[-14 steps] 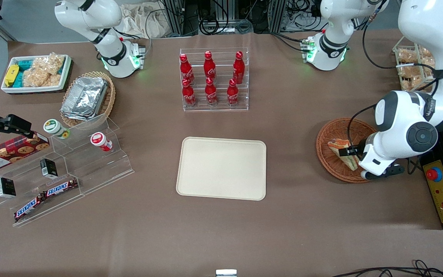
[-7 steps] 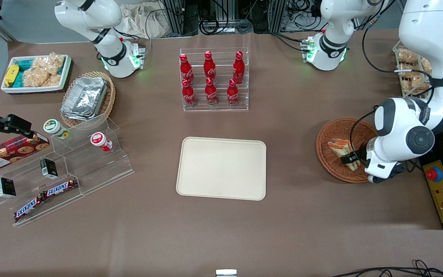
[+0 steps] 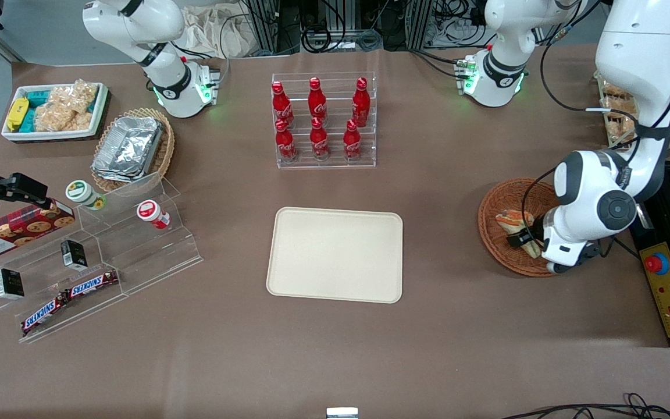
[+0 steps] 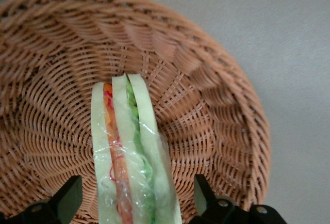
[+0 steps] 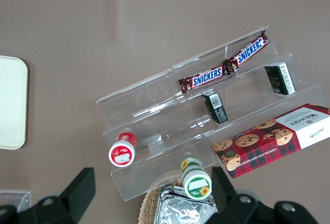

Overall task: Place sandwich from basket to tray
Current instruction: 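Lower the left gripper and close it on the wrapped sandwich, then lift the sandwich and carry it with the left gripper over the tray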

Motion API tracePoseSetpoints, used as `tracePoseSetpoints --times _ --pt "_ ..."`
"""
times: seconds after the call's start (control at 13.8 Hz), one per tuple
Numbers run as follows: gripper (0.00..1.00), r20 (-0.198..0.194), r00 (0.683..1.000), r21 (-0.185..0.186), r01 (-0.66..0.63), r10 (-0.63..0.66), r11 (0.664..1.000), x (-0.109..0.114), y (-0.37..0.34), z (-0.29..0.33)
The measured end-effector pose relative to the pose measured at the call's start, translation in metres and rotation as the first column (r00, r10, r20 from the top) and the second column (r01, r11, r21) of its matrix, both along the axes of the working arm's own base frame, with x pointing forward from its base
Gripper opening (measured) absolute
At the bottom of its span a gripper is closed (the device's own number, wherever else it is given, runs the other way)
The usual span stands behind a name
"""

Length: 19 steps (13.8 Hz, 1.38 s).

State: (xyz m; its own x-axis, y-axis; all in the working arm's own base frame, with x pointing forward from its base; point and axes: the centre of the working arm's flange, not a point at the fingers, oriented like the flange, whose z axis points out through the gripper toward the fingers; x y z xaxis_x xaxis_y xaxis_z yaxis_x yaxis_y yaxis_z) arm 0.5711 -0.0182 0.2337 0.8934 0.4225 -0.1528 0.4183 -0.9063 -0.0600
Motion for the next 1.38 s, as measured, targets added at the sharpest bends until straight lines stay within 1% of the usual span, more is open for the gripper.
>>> tracePoseSetpoints --times 0.07,0.15,0.22,0.29,0.36,0.51,0.58,0.73,0.8,0.87,0.94,1.02,1.09,1.16,1.23,1.31,1.38 --pt "0.94 -0.005 1.0 0.0 -0.002 0.002 1.0 -0.002 0.001 -0.003" --pt "0.93 -0.008 1.0 0.0 -0.004 0.004 1.0 -0.003 0.002 -0.005" --pt "0.87 -0.009 1.0 0.0 -0.008 0.008 1.0 -0.003 0.004 -0.005" --pt "0.78 -0.009 1.0 -0.001 -0.011 0.011 1.0 -0.003 0.006 -0.005" --pt "0.77 -0.009 1.0 -0.001 -0.012 0.012 1.0 -0.003 0.007 -0.005" --pt "0.57 -0.011 1.0 0.0 -0.013 0.013 1.0 -0.003 0.007 -0.005" --pt "0.45 -0.015 1.0 0.001 -0.012 0.012 1.0 -0.003 0.007 -0.003" --pt "0.33 -0.032 0.999 0.006 -0.007 0.007 1.0 0.001 0.005 0.013" --pt "0.29 -0.032 0.999 0.01 -0.004 0.004 1.0 0.006 0.002 0.029" --pt "0.22 -0.023 1.0 0.015 0.0 0.001 1.0 0.013 -0.003 0.051" --pt "0.19 -0.016 1.0 0.022 0.002 -0.002 1.0 0.02 -0.01 0.076" --pt "0.19 -0.011 1.0 0.029 0.004 -0.004 1.0 0.025 -0.017 0.103" --pt "0.19 -0.013 1.0 0.034 0.008 -0.008 0.999 0.031 -0.024 0.131" --pt "0.16 -0.017 1.0 0.038 0.012 -0.012 0.999 0.036 -0.03 0.161" --pt "0.16 -0.015 1.0 0.039 0.016 -0.015 0.999 0.042 -0.035 0.191" --pt "0.16 0.001 1.0 0.037 0.02 -0.02 0.999 0.047 -0.039 0.218" --pt "0.16 0.027 0.999 0.033 0.025 -0.026 0.999 0.051 -0.043 0.241"
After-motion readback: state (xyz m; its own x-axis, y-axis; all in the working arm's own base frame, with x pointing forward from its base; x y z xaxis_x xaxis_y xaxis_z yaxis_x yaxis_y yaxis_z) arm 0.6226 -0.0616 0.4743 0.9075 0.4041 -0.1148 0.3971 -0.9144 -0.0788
